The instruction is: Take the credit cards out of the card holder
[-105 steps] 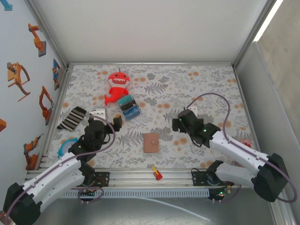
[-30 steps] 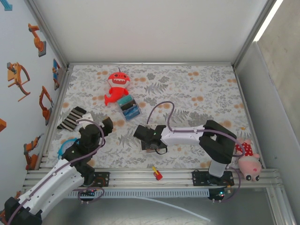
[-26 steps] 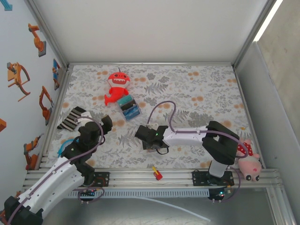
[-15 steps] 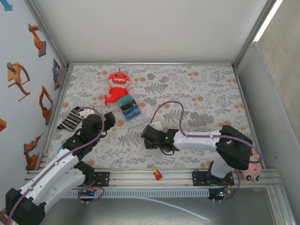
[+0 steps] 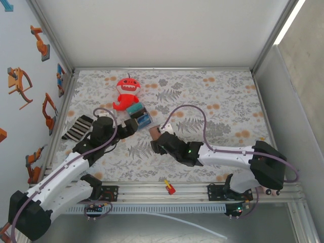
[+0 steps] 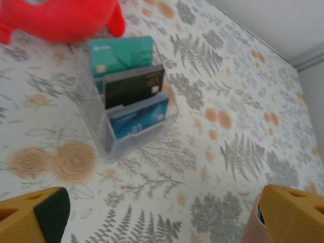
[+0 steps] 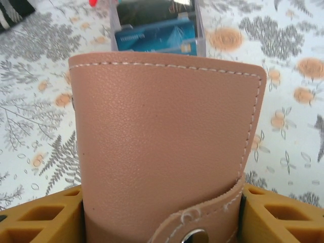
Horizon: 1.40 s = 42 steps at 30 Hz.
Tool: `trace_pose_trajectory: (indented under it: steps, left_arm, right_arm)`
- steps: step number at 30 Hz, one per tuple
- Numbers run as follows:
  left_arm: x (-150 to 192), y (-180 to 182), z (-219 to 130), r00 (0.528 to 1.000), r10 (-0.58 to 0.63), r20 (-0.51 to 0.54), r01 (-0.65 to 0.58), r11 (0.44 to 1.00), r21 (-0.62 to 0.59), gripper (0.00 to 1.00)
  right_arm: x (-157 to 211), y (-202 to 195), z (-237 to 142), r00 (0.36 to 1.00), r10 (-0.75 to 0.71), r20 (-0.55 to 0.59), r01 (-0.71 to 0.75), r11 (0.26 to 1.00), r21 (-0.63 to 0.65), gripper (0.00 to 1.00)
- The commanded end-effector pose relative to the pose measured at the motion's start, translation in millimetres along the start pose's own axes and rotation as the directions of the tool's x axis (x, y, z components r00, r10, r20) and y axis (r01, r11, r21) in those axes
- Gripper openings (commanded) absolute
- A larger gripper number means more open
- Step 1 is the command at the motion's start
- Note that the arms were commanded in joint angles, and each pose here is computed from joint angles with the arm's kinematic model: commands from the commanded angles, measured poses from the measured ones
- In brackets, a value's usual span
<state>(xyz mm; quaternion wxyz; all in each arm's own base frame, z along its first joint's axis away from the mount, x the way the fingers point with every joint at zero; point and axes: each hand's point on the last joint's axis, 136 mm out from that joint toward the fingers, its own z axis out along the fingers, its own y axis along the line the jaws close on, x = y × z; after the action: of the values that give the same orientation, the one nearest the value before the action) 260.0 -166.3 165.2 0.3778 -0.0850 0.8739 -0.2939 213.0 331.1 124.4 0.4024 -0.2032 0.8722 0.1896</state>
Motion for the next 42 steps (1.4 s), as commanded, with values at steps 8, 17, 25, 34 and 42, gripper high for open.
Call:
trace_pose_trajectory:
  steps: [8, 17, 25, 34, 42]
  left_arm:
    - [1.6, -85.9, 1.6, 0.991, -0.005, -0.131, 0.057, 0.917, 0.395, 0.97]
    - [24.4, -95.0, 4.8, 0.973, 0.112, -0.200, -0.021, 0.912, 0.409, 0.97]
    - [41.2, -95.6, 13.5, 0.954, 0.151, -0.260, -0.036, 0.917, 0.398, 1.00]
    - [41.9, -96.7, 13.3, 0.961, 0.115, -0.250, 0.002, 0.906, 0.424, 0.81]
    - [39.6, -95.4, 11.9, 0.965, 0.091, -0.246, 0.025, 0.902, 0.432, 0.39]
  right_arm:
    - [-40.7, 13.0, -6.9, 0.987, -0.041, 0.154, 0.045, 0.999, -0.024, 0.62]
    - [-48.1, 16.9, -8.3, 0.983, -0.031, 0.180, 0.039, 0.998, -0.041, 0.62]
    - [-57.0, 23.2, -11.8, 0.980, -0.030, 0.199, 0.043, 0.997, -0.064, 0.62]
    - [-67.8, 30.4, -19.2, 0.970, 0.002, 0.242, 0.026, 0.993, -0.113, 0.62]
    - [-74.4, 35.7, -24.5, 0.965, 0.016, 0.262, 0.023, 0.989, -0.145, 0.62]
